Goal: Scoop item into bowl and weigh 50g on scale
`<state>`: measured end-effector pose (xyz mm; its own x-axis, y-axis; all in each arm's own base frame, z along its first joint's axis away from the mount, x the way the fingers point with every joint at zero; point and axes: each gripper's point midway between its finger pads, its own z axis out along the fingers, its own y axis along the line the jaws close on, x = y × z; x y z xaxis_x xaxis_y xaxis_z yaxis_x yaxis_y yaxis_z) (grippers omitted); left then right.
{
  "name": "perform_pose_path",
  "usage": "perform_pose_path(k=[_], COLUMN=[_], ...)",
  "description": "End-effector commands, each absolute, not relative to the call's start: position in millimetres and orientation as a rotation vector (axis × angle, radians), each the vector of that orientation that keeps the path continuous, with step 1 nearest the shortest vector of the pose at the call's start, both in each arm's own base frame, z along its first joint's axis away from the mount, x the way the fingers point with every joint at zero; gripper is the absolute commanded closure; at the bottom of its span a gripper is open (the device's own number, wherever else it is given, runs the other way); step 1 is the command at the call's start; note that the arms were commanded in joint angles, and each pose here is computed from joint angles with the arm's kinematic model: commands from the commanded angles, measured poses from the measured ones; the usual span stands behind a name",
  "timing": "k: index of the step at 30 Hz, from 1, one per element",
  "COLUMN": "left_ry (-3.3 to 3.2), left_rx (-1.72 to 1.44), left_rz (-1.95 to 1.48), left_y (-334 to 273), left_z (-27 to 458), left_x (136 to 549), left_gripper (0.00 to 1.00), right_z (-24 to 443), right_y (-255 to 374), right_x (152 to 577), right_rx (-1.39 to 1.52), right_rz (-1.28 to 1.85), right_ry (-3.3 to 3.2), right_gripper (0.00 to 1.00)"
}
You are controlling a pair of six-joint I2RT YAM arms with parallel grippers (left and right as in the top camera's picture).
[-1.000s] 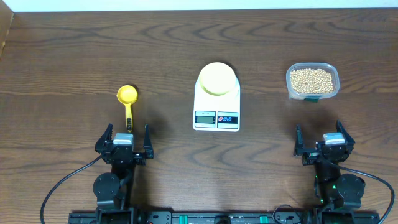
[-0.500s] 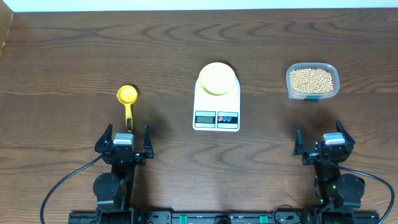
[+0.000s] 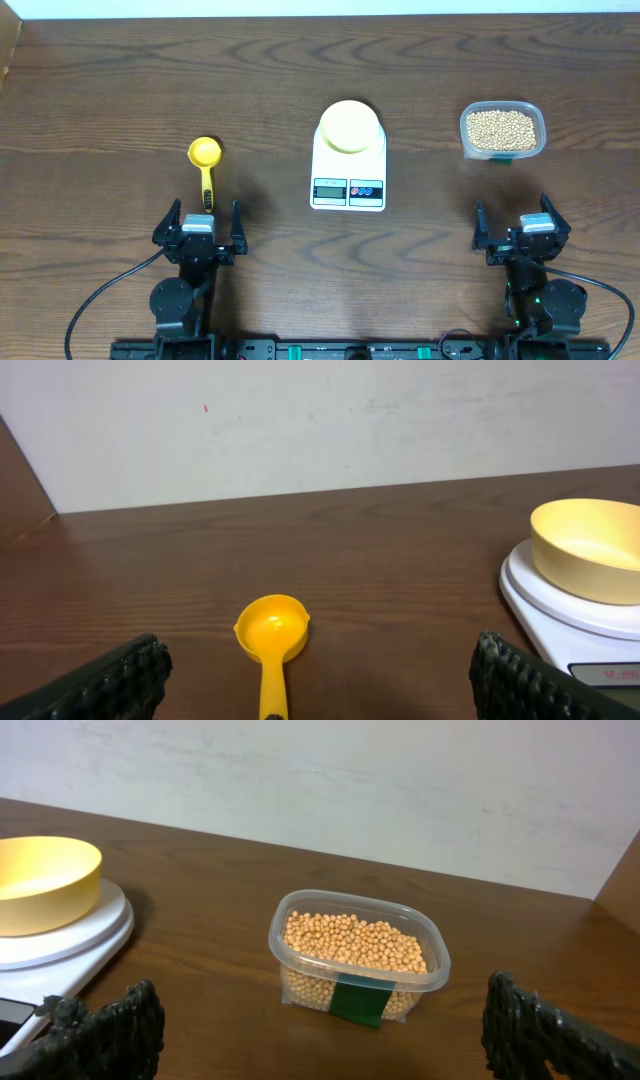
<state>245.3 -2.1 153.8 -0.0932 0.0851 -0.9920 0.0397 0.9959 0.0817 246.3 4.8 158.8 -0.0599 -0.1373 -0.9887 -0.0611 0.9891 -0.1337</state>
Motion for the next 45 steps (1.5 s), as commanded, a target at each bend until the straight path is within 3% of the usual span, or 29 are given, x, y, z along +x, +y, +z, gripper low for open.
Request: perform_pose_path(k=[1,24,45], left_ry=[1.712,1.786,2.352], left_rx=[0.096,0.071,0.006], left_rz=[0.023,-0.005,-0.165], left_y=[-3.2,-2.9,-3.2], left_z=[139.3,175.8,221.0], left_x=[244.2,254.8,351.9], left_gripper=[0.03,0.02,0.02], right_z=[158.5,158.5,158.5], right_y=[5.3,5.4,5.4], right_x=[246.0,246.0,246.0], right_rx=[-0.145,-0.145,-0.145], right_rz=[-0.055,-0.055,-0.055], right_ry=[1.632,1.632,1.632], right_gripper=[0.01,0.01,0.01])
